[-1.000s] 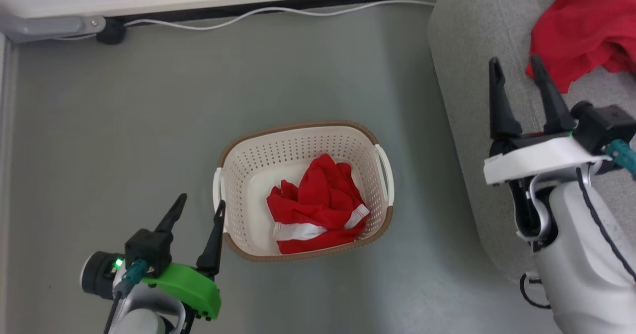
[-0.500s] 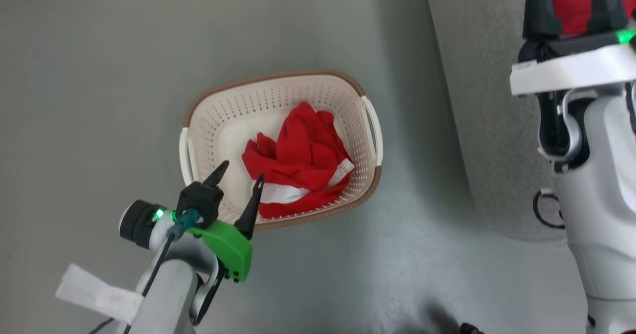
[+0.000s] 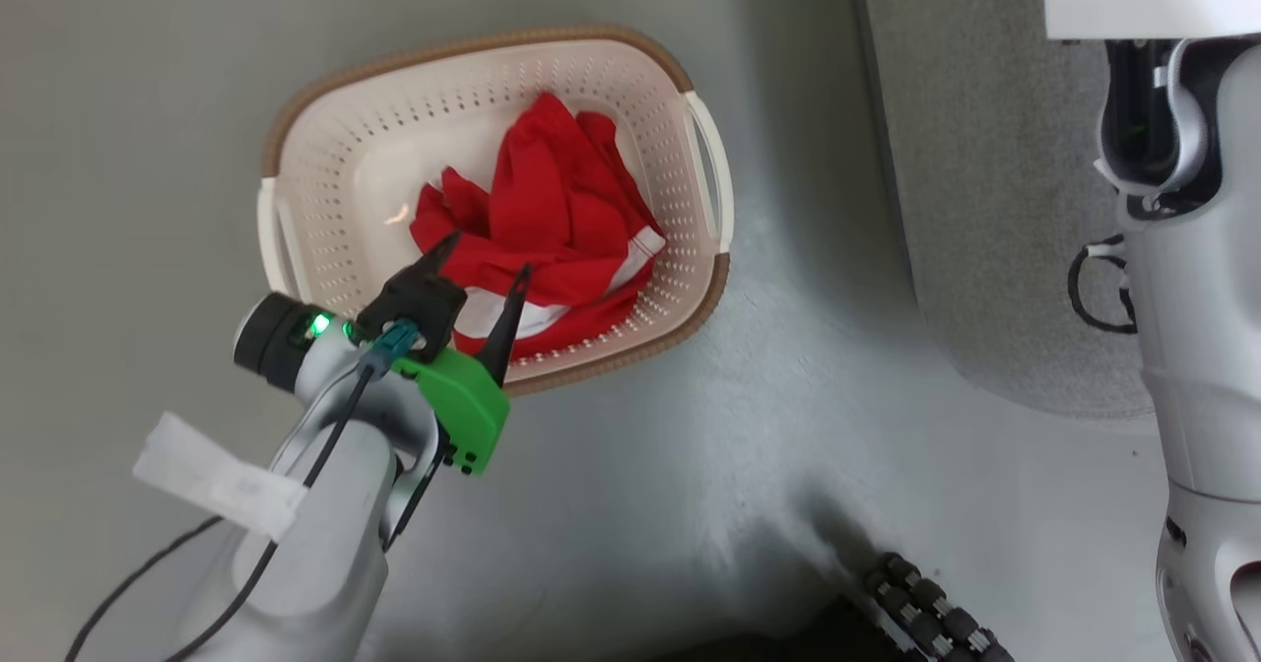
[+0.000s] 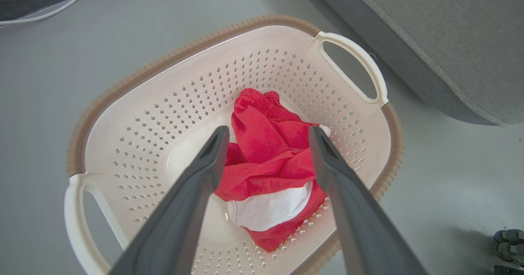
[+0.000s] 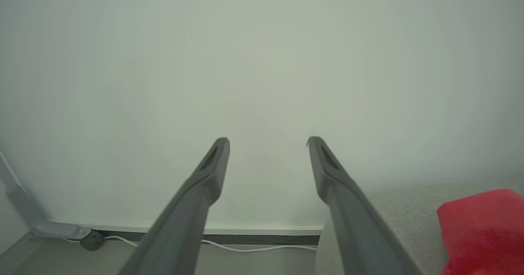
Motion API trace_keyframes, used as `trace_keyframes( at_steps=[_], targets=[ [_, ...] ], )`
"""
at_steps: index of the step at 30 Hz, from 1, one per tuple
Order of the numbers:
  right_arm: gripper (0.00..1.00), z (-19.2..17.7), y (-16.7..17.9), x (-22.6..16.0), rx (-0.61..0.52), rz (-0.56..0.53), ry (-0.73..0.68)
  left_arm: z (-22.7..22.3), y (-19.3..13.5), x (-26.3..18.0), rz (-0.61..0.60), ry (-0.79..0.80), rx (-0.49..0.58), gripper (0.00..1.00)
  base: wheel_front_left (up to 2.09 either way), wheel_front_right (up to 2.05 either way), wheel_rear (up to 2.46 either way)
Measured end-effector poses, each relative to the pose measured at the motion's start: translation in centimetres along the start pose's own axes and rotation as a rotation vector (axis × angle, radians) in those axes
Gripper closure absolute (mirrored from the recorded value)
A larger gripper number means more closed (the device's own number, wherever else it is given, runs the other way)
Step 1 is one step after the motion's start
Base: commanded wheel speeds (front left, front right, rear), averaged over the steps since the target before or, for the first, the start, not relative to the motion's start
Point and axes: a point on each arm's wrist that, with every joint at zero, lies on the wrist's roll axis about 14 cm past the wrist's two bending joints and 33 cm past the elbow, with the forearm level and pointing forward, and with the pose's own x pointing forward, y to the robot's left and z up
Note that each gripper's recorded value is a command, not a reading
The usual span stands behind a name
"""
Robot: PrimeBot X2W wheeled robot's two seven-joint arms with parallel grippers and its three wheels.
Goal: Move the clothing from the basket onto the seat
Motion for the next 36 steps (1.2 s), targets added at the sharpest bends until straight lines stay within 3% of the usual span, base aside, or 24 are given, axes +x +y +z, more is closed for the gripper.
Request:
trace_keyframes(
  at_steps=[15,36],
  targets=[
    [0.0,-7.0,-0.9,0.7,-0.021,-0.012,0.113,-5.6,-0.8,4.4,-0.125,0.114,0.001,0.0,0.0,0.0,0.0],
    [0.0,-8.3,-1.3,0.8,-0.056,0.005,0.147,-11.7,-1.7,6.0,-0.222,0.318,0.052,0.0,0.0,0.0,0.0]
  ],
)
